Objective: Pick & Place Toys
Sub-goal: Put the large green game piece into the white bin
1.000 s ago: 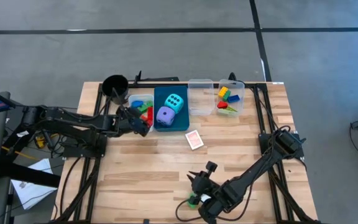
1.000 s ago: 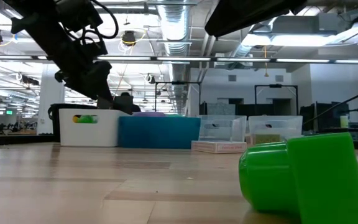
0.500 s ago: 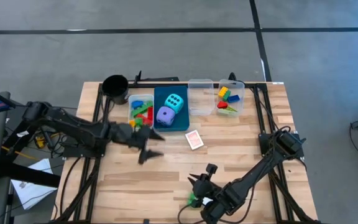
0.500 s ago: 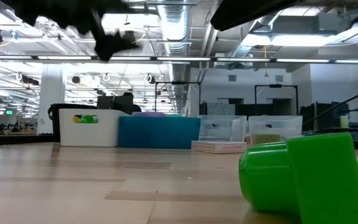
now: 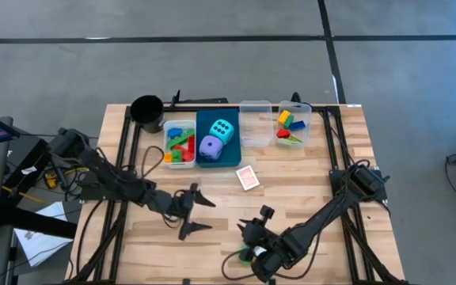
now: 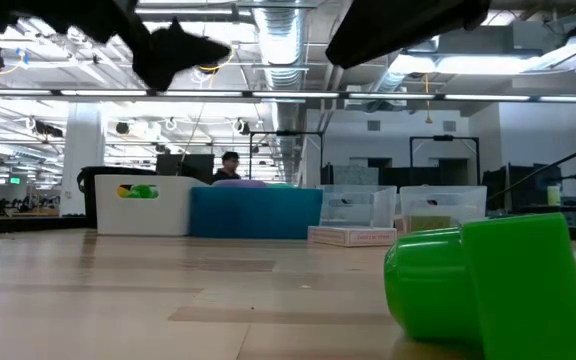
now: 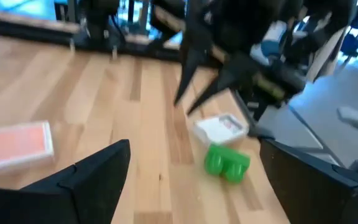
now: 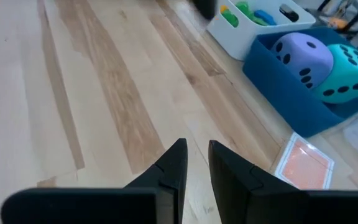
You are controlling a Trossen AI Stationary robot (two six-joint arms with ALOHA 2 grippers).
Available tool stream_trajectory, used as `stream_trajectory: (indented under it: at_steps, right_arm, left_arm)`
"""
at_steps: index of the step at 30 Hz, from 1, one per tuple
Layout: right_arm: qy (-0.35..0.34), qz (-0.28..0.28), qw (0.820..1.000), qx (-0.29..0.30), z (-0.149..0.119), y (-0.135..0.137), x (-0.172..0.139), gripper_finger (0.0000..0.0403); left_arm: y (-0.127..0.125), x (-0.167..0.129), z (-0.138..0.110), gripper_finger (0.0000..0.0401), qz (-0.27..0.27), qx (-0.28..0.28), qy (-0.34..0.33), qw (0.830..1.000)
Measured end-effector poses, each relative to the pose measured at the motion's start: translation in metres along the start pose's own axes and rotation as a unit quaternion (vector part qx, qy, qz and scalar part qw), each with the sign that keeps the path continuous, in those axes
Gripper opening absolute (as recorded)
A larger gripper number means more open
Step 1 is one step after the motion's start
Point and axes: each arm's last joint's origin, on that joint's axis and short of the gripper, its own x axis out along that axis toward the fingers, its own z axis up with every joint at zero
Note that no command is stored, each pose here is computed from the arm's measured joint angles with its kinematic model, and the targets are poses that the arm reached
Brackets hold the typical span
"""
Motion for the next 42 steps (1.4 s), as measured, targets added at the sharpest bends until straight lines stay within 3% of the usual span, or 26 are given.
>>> stream_trajectory:
  at_steps: [8, 17, 23, 28, 38, 42]
  right_arm:
    - [0.009, -0.017, 1.000, 0.003, 0.004, -0.008, 0.008, 0.0061]
    - [0.061, -0.063, 0.996, -0.003, 0.004, -0.024, -0.002, 0.0061]
    - [0.132, 0.033, 0.991, 0.000, -0.003, -0.008, -0.014, 0.0061]
    - [0.126, 0.111, 0.985, -0.037, -0.008, 0.010, -0.029, 0.0061]
    - [0.146, 0.206, 0.966, -0.064, -0.022, 0.030, -0.059, 0.0061]
    - [0.135, 0.222, 0.960, -0.107, -0.035, 0.033, -0.060, 0.0061]
  left_arm:
    - [0.000, 0.029, -0.038, 0.0356, 0.004, -0.020, 0.016, 1.000]
    - [-0.011, 0.049, -0.049, 0.0356, -0.014, -0.032, 0.017, 0.999]
    - [-0.015, 0.055, -0.044, 0.0356, -0.018, -0.008, 0.008, 1.000]
    - [-0.013, 0.055, -0.040, 0.0356, -0.015, 0.007, 0.004, 1.000]
    - [-0.008, 0.055, -0.040, 0.0356, -0.004, 0.013, 0.004, 1.000]
    - [-0.008, 0.055, -0.040, 0.0356, -0.001, 0.001, 0.003, 1.000]
